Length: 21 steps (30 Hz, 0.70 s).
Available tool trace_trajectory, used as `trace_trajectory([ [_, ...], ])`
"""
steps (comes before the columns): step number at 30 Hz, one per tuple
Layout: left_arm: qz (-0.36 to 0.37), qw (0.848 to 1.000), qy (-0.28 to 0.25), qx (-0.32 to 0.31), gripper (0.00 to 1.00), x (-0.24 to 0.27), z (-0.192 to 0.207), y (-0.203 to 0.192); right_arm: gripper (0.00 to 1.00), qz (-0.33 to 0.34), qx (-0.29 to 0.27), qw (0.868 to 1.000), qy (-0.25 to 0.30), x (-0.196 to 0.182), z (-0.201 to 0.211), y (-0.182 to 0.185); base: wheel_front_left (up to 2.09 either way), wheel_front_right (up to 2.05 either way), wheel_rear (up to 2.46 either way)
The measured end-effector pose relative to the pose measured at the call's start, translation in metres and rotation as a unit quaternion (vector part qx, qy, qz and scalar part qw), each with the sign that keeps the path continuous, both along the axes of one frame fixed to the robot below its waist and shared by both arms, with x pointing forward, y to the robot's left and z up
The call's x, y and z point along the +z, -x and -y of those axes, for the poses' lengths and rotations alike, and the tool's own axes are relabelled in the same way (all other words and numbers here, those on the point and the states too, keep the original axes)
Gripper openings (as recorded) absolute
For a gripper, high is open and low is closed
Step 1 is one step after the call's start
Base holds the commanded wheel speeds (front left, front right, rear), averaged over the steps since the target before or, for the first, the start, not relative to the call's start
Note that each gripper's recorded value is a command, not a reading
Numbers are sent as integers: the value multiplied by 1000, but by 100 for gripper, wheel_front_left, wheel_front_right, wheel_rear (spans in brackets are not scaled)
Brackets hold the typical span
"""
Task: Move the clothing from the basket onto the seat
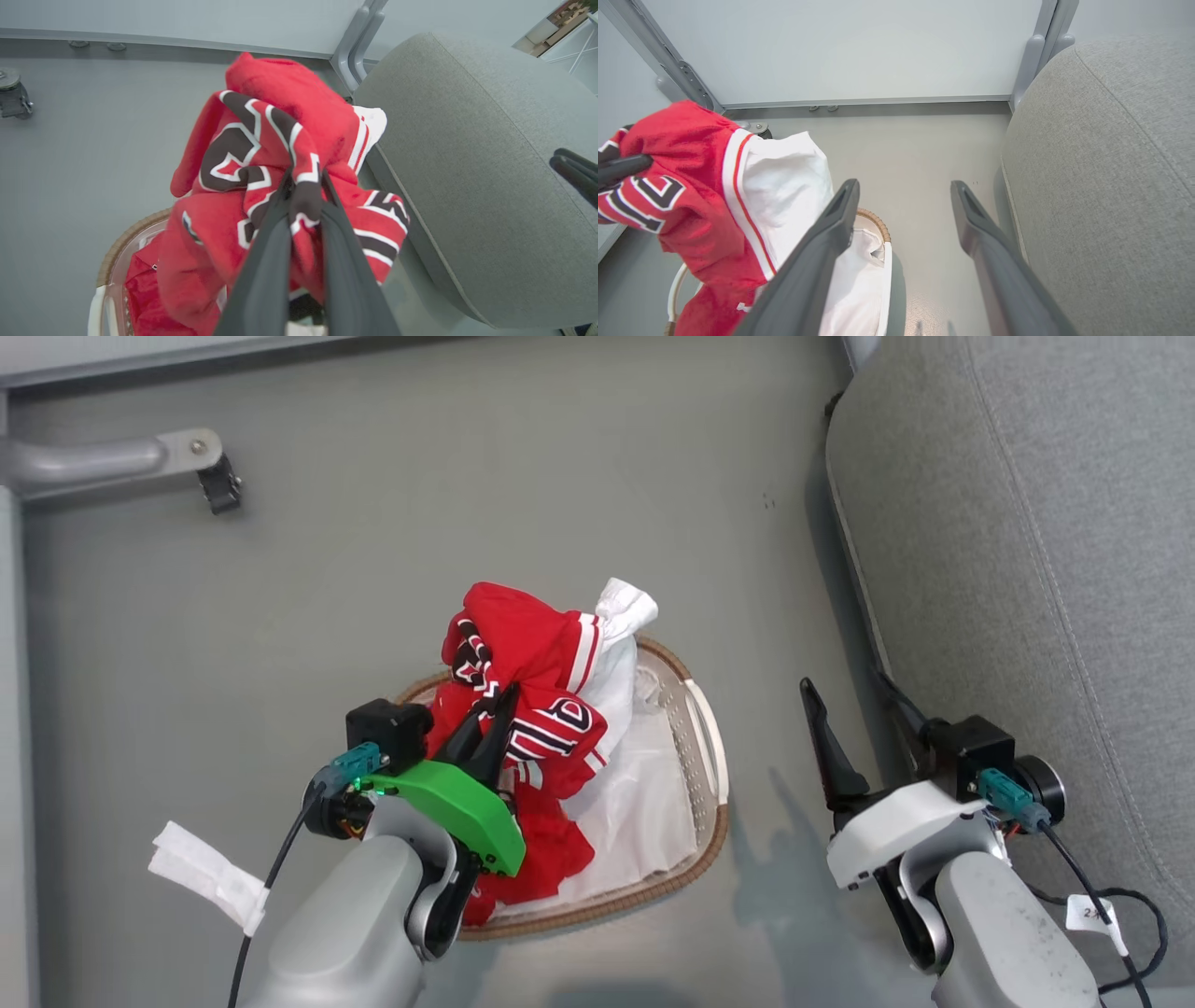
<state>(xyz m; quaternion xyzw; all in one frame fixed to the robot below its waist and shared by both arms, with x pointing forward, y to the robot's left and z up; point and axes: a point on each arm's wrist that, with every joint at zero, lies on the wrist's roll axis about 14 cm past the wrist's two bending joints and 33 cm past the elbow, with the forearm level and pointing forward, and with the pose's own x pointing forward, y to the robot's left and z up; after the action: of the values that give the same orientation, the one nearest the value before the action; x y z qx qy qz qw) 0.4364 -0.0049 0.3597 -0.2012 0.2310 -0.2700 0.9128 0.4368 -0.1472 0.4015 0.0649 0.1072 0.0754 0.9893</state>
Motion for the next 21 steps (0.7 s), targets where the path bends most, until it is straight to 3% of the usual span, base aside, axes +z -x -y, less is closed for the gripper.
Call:
trace_trajectory([
  [11, 120, 991, 21, 58, 0, 91, -31, 9, 100, 35, 27, 999, -8, 34, -22, 31, 0, 0, 0],
  [21, 272, 956, 56, 92, 0, 202, -51, -1, 100, 56, 53, 997, -14, 51, -41, 45, 0, 0, 0],
])
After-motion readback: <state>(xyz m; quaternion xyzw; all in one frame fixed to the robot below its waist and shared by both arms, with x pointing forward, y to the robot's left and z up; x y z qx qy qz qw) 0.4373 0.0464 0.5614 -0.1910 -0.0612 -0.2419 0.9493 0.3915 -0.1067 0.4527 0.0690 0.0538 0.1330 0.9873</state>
